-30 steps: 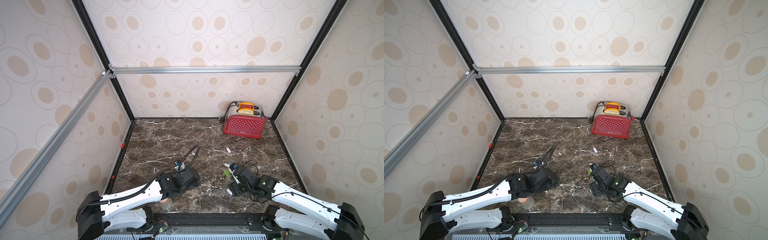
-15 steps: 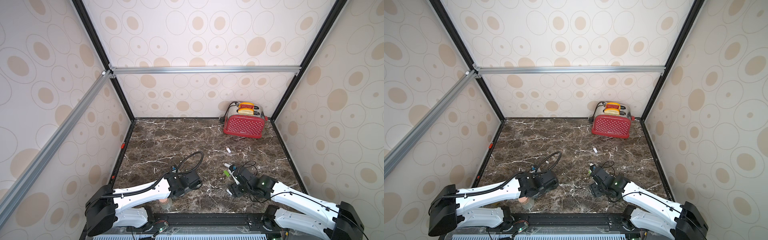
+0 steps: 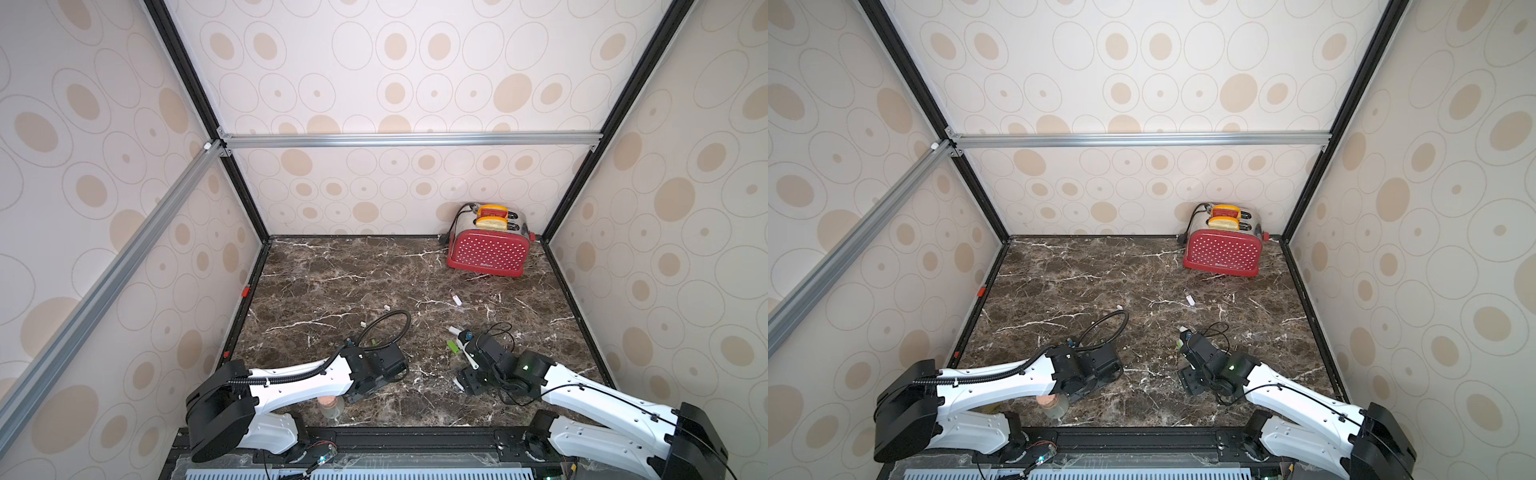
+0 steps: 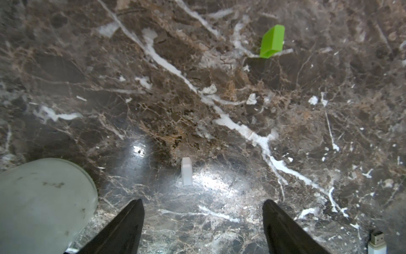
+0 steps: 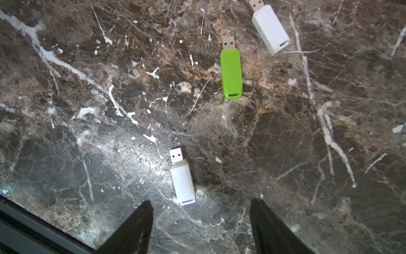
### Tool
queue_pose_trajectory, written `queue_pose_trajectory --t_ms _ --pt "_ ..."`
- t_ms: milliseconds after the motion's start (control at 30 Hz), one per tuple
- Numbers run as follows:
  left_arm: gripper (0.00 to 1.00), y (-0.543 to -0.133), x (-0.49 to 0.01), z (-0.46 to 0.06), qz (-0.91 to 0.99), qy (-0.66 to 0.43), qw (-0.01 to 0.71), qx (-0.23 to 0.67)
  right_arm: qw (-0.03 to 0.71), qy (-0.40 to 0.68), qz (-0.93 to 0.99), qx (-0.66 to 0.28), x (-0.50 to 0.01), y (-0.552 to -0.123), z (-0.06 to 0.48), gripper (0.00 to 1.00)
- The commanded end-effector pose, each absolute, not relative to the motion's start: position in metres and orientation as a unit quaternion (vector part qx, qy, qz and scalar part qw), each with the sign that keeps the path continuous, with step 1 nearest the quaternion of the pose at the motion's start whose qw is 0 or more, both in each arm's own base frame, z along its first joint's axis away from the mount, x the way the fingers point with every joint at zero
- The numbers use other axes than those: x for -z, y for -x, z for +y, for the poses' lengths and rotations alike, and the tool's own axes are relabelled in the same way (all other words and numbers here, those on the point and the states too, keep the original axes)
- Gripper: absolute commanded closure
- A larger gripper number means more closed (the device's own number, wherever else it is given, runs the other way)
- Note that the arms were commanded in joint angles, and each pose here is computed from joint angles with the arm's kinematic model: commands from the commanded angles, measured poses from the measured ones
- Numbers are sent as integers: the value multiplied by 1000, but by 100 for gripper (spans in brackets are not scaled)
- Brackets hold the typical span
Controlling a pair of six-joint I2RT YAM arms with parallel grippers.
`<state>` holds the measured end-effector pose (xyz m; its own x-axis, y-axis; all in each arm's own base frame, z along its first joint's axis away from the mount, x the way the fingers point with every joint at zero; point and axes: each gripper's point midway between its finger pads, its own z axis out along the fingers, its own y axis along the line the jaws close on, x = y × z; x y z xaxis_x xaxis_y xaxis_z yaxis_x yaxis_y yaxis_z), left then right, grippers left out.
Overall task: Close the usb drive cover
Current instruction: Pick up the cover from the center of the board.
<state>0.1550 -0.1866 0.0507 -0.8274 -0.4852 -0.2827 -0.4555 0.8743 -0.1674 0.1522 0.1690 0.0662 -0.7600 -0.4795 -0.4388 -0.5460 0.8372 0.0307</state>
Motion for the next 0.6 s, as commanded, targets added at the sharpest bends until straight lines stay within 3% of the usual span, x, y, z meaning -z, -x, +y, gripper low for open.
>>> queue_pose_trajectory --t_ms 0,233,567 --pt "15 -155 -48 -178 945 275 171 38 202 281 935 -79 -60 -146 168 26" --pt "17 -159 -49 -171 933 302 188 46 202 283 934 -80 -60 -145 169 26" --pt "23 -163 -34 -177 934 317 157 47 199 284 935 -78 -59 -145 169 26"
